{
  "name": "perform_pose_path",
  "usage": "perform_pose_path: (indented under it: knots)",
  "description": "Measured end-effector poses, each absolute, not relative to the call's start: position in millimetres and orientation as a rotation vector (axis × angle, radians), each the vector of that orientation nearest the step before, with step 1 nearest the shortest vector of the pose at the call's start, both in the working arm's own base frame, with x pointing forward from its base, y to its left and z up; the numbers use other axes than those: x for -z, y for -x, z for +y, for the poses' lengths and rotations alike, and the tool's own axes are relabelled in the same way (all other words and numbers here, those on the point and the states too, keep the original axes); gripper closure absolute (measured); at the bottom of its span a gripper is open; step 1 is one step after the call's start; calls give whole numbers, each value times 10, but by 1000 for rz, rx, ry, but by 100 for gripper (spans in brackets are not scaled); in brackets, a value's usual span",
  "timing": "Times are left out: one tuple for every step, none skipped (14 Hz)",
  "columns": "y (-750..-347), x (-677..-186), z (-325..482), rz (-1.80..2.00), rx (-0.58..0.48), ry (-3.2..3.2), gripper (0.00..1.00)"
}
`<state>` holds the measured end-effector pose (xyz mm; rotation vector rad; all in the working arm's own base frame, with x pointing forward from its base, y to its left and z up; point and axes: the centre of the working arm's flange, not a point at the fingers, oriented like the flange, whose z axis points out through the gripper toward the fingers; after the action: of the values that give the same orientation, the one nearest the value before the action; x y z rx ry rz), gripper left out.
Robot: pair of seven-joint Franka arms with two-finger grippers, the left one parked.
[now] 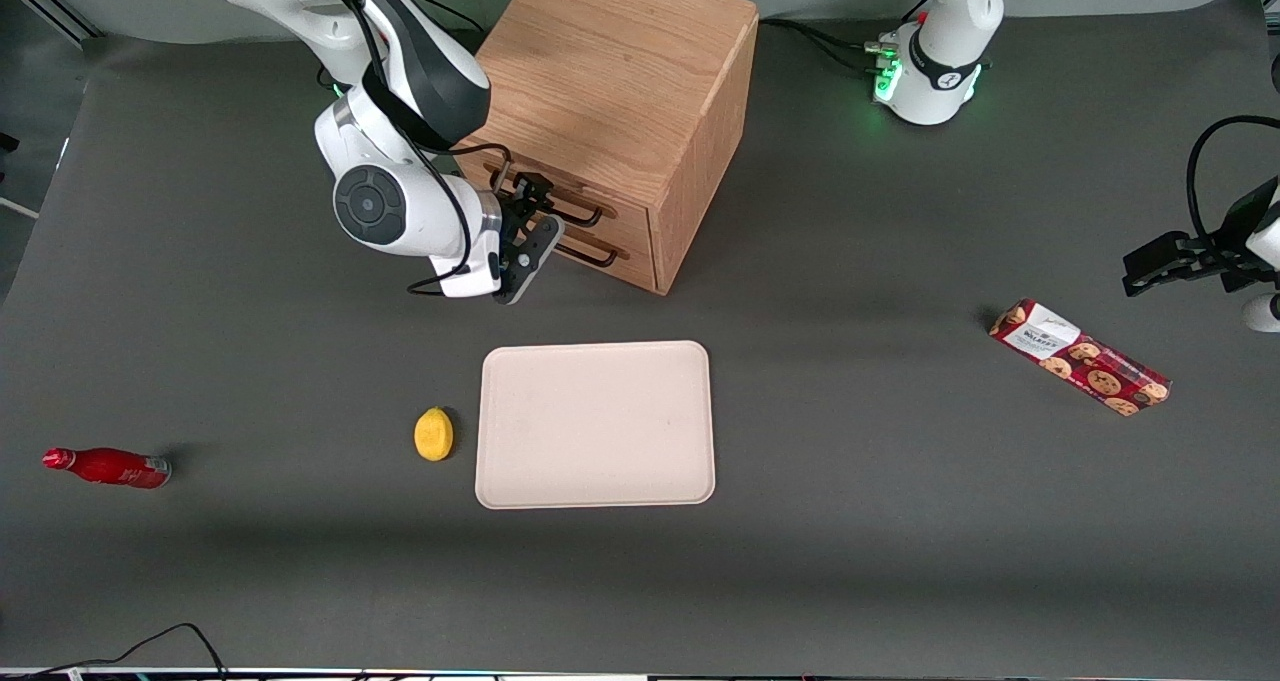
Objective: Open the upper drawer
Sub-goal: 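Pull the upper drawer outward by its handle with the right gripper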
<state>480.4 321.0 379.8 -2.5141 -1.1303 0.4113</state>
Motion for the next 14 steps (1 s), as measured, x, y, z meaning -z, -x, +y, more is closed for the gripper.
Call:
perform_pose_path:
  knots:
    - [-4814, -3790, 3207, -1131, -406, 2517, 0]
    - [-4832, -3776, 3199, -1137, -397, 2525, 0]
    - [-4852, -3753, 3182, -1148, -392, 2536, 0]
    - [-4877, -3730, 3168, -1155, -384, 2545, 0]
    - [-4898, -3711, 3157, -1159, -380, 2551, 0]
    - [-4917, -3696, 3145, -1158, -379, 2553, 0]
    - [-4933, -3686, 3130, -1154, -379, 2555, 0]
    - [-4953, -3682, 3110, -1147, -376, 2558, 0]
    - [-4976, -3682, 3091, -1141, -371, 2561, 0]
    - [-5003, -3680, 3074, -1135, -366, 2563, 0]
    - [-5032, -3674, 3058, -1132, -363, 2566, 0]
    - [-5070, -3665, 3036, -1134, -358, 2573, 0]
    - [-5126, -3659, 3006, -1137, -351, 2583, 0]
    - [-5189, -3652, 2965, -1132, -344, 2591, 0]
